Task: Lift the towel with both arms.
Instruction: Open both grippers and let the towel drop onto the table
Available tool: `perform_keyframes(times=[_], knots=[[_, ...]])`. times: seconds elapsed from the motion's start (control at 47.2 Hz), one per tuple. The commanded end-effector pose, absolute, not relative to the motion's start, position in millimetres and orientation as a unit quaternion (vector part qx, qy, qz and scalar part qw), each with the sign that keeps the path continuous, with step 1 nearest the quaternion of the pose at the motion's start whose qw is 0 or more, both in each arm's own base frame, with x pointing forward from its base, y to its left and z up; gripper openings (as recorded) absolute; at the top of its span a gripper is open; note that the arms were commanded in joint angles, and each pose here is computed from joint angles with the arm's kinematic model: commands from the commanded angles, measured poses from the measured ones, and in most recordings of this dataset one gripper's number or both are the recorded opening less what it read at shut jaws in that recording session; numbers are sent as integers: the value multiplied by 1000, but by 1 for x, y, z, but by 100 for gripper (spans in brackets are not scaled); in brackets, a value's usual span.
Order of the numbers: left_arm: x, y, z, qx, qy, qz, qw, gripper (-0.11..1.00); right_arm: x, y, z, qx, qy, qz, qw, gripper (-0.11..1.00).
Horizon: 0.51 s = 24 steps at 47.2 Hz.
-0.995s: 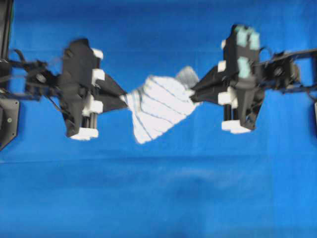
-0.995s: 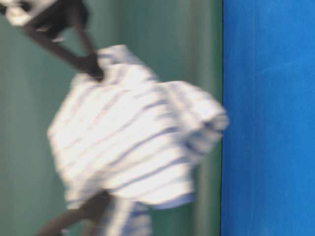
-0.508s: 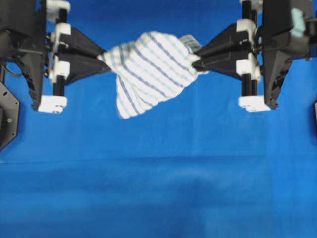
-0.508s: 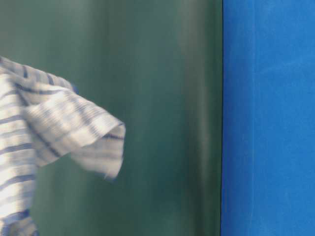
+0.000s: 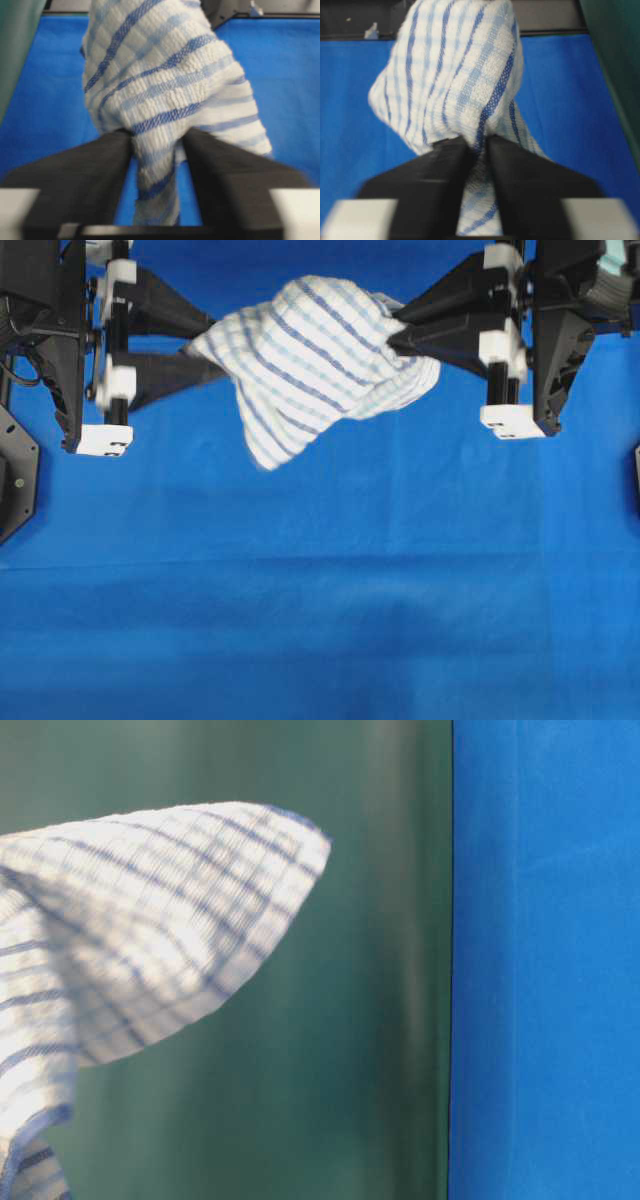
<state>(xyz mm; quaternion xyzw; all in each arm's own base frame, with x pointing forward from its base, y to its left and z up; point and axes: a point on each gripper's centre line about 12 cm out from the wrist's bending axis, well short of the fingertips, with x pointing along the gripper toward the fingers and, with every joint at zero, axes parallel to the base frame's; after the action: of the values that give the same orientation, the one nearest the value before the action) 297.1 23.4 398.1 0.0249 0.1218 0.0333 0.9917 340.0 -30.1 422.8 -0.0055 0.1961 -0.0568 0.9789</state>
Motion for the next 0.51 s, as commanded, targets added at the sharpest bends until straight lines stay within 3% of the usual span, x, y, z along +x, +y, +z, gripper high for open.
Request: perform_keyframes(times=[0.0,0.106,0.169,0.318,0.487], knots=[[297,24,413,26,101,36,994,47,339,-32,435,-8,179,-59,982,40],[296,24,413,27,102,35,994,81,340,-33,434,-11,180,-62,982,67],[295,24,413,27,101,35,994,91,340,-33,433,-11,183,-62,981,67],[295,24,405,27,111,35,993,91,341,-33,427,-9,190,-62,980,64],[298,23,377,18,144,33,989,92,343,-29,397,2,225,-57,973,64]])
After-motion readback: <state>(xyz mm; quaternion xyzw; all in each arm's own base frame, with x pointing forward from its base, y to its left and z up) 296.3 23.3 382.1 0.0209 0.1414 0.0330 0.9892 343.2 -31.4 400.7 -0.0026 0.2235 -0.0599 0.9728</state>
